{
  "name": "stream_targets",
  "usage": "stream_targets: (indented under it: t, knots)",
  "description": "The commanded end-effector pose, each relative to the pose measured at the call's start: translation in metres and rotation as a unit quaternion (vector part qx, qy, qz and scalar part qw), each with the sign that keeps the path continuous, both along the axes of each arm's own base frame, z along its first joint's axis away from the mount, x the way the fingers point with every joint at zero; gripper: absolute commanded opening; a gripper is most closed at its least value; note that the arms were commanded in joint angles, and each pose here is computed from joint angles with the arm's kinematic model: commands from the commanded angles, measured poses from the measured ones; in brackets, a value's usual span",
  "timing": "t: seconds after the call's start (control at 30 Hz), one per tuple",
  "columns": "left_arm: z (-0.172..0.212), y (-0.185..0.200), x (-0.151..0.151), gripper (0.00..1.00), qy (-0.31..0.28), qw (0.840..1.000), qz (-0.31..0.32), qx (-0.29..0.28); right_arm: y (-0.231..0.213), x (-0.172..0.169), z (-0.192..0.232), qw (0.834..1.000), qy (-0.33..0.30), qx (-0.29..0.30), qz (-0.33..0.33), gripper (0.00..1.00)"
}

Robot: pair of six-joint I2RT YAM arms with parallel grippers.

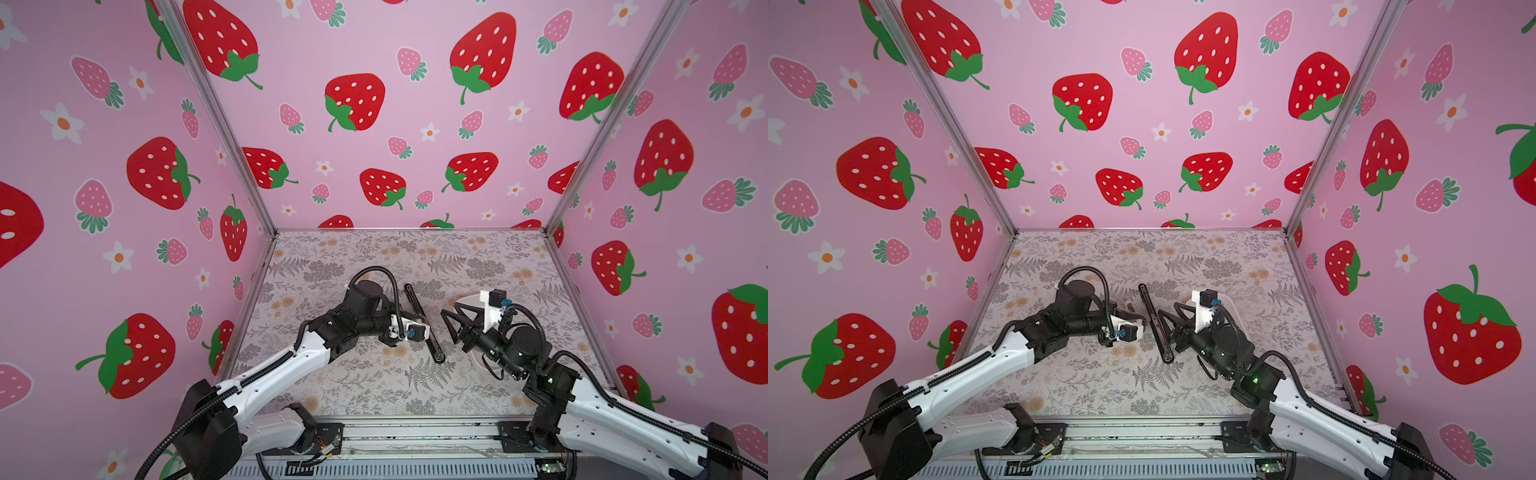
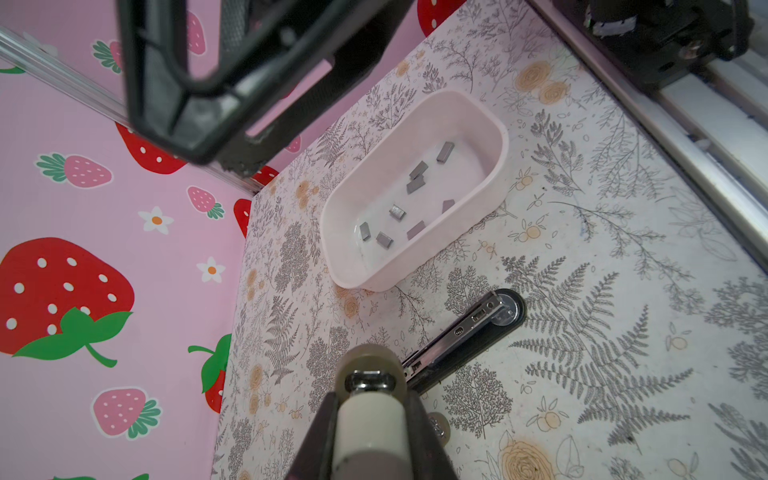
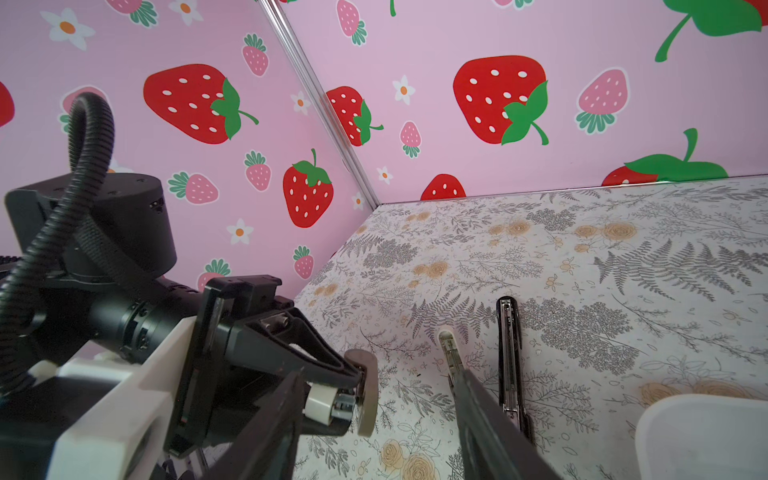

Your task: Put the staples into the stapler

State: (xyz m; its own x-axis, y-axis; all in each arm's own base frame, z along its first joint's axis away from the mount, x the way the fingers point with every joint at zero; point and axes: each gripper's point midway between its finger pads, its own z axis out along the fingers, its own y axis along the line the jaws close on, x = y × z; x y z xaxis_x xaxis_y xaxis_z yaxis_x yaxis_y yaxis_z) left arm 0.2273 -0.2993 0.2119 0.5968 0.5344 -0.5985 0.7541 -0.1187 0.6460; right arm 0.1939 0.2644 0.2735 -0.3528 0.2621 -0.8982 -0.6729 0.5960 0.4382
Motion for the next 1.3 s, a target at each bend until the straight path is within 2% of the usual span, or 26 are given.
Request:
stream_targets:
  t: [0.0,0.2,0.47,0.57,0.6,0.73,1.27]
  knots:
    - [0.017,-0.009,-0.002,0.0,-0.005,1.0,-0.012,-0.019,0.012,-0.003,-0.002,1.0,-0.005,-0.002,0.028,0.58]
    - [0.023,-0.005,0.0,0.0,-0.013,1.0,-0.001,-0.022,0.017,0.002,-0.02,1.0,0.015,-0.017,0.022,0.52]
    - [0.025,-0.005,0.003,0.0,-0.011,1.0,0.009,-0.024,0.028,-0.002,-0.02,0.999,0.014,-0.02,0.049,0.52]
    - [0.028,-0.004,0.003,0.0,-0.015,0.999,0.012,-0.026,0.034,0.002,-0.036,0.998,0.031,-0.04,0.048,0.52]
    - [0.03,-0.004,0.003,0.0,-0.018,0.999,0.012,-0.027,0.034,0.003,-0.039,0.997,0.035,-0.043,0.046,0.49]
    - [0.031,-0.004,0.002,0.0,-0.019,0.999,0.007,-0.027,0.035,0.007,-0.047,0.997,0.044,-0.051,0.038,0.48]
    - [0.042,-0.003,-0.01,0.0,-0.025,0.998,-0.016,-0.047,0.034,0.018,-0.069,0.995,0.071,-0.073,0.006,0.32]
